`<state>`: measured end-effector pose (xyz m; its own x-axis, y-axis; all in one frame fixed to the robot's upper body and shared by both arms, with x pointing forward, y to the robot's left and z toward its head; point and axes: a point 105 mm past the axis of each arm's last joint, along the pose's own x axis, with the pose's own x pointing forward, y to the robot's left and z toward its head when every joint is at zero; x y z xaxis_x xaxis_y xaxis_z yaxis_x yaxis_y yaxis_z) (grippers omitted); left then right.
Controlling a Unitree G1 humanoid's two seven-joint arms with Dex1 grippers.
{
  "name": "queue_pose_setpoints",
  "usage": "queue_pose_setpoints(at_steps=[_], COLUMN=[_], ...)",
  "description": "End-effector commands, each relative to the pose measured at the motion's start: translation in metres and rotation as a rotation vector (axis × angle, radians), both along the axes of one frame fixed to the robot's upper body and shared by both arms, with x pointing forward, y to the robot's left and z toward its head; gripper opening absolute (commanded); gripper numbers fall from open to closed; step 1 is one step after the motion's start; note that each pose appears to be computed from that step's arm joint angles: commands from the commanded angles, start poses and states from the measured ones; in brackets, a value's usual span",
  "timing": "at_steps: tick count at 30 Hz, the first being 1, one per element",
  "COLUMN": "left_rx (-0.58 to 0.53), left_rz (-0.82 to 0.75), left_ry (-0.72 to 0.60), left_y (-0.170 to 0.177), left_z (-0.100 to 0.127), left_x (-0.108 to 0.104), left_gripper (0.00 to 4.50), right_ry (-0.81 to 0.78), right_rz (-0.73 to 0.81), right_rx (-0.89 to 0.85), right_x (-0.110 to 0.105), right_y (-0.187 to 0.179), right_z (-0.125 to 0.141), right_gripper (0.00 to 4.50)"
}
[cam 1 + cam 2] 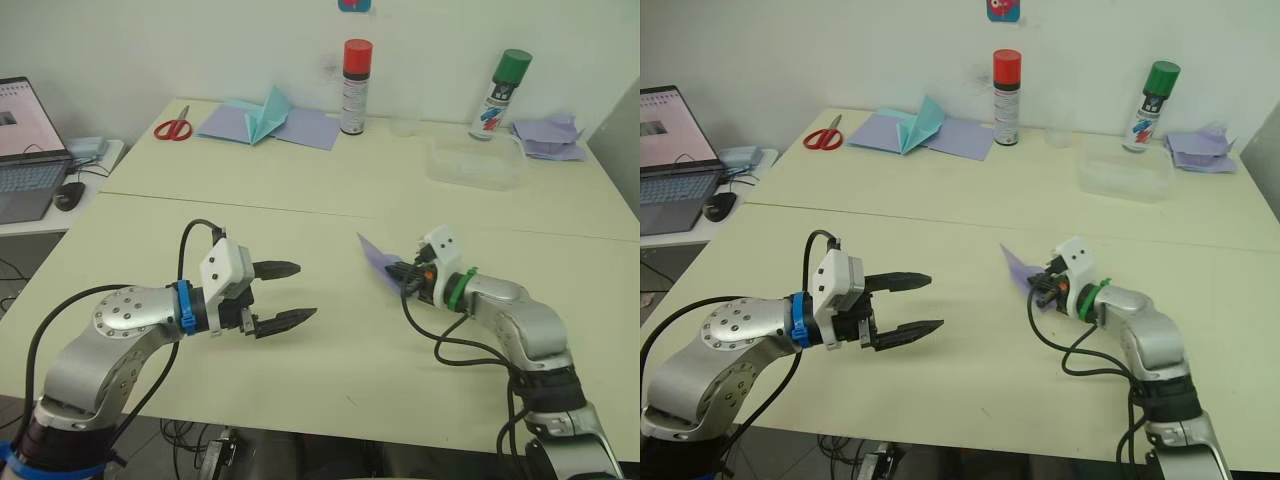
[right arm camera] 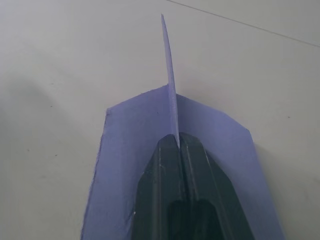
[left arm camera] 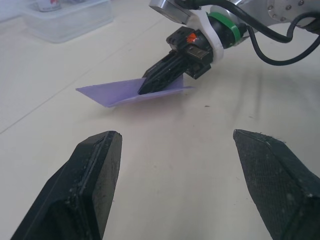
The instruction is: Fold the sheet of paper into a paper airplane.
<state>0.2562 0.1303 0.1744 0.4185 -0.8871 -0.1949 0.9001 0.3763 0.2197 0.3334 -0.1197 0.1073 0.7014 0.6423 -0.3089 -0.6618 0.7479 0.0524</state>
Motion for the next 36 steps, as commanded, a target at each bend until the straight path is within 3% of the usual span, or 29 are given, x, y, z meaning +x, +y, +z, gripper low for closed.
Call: queue_pose_setpoints(at_steps=[1, 7, 9, 10, 17, 36], left_rx=[0.031, 0.105, 0.101, 0.094, 0.141, 0.11], left_rz=[-0.054, -0.181, -0.215, -0.224, -0.307, -0.352], left_ry=[-0.044, -0.061, -0.078, -0.083, -0.094, -0.085], left_y=[-0.007, -0.021, -0.027, -0.03, -0.044, -0.053], left_z=[0.009, 0.025, 0.035, 0.039, 0.038, 0.034], left_x=[0.002, 0.016, 0.026, 0.031, 0.042, 0.033], left_gripper=[3.94, 3.94, 4.29, 4.48, 4.49, 4.49], right_ry=[-0.085, -0.073, -0.058, -0.049, -0.005, 0.062], right_rz=[-0.105, -0.355, -0.442, -0.469, -0.585, -0.68], right_rx=[-0.003, -0.031, -0.03, -0.028, -0.011, 0.029], right_x=[-0.001, -0.001, 0.001, 0.001, 0.001, -0.006], right_y=[-0.029, -0.084, -0.098, -0.103, -0.119, -0.132], right_z=[0.023, 0.025, 0.022, 0.02, 0.011, -0.015], right_gripper=[0.01, 0.01, 0.0, 0.0, 0.0, 0.0])
